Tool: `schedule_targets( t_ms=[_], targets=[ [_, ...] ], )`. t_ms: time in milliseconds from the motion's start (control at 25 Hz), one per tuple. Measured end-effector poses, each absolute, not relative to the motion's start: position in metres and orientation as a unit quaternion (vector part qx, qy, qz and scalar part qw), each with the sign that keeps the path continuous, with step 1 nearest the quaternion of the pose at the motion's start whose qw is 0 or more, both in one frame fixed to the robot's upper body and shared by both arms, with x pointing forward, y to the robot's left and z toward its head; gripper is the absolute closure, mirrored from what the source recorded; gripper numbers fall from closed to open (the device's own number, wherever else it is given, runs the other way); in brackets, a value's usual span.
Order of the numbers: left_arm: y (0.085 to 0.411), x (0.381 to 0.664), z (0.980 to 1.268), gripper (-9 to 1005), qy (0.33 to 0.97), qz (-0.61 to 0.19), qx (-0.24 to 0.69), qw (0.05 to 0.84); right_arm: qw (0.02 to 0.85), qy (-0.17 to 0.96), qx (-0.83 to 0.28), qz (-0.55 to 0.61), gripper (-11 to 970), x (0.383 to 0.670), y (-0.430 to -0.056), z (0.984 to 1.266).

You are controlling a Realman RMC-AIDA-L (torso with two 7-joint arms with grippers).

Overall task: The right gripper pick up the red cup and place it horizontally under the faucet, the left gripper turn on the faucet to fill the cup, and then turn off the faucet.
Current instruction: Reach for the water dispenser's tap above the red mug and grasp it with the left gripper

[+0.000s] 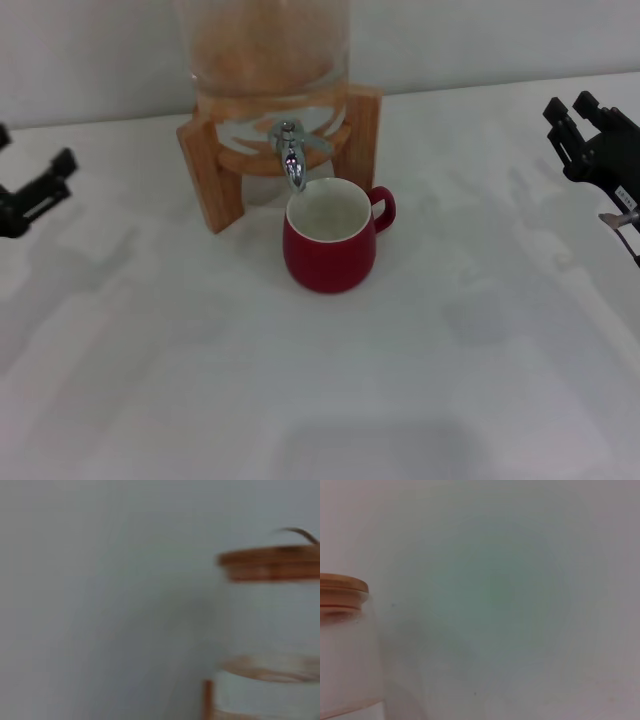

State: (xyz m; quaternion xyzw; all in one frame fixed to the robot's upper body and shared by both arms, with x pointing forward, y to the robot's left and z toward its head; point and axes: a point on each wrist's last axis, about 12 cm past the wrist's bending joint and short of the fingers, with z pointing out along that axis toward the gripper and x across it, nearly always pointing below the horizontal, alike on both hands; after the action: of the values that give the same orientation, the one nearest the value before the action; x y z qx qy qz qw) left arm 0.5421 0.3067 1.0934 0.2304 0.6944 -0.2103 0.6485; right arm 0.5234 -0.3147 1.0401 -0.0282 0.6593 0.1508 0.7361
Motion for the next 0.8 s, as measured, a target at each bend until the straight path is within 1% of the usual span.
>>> schedule_targets(
  t_ms=[240, 440, 600, 800],
  targets=[
    [0.282, 0.545, 1.12, 135, 0.697, -0.246, 0.324, 0.59, 0.736, 0.659, -0.03, 0.151, 577, 0.524, -0.314, 1.04],
    [0.262, 0.545, 1.146, 135, 0.676, -0.278, 0.392, 0.559, 0.737, 0.657, -0.036, 0.156, 577, 0.527, -0.31, 1.042],
    [0.253, 0.555, 1.162, 134, 0.659, -0.293, 0.429, 0.543, 0.738, 0.654, -0.043, 0.162, 577, 0.529, -0.306, 1.044],
    [0.245, 0.567, 1.175, 135, 0.649, -0.305, 0.464, 0.521, 0.735, 0.654, -0.054, 0.17, 578, 0.531, -0.301, 1.044]
  ],
)
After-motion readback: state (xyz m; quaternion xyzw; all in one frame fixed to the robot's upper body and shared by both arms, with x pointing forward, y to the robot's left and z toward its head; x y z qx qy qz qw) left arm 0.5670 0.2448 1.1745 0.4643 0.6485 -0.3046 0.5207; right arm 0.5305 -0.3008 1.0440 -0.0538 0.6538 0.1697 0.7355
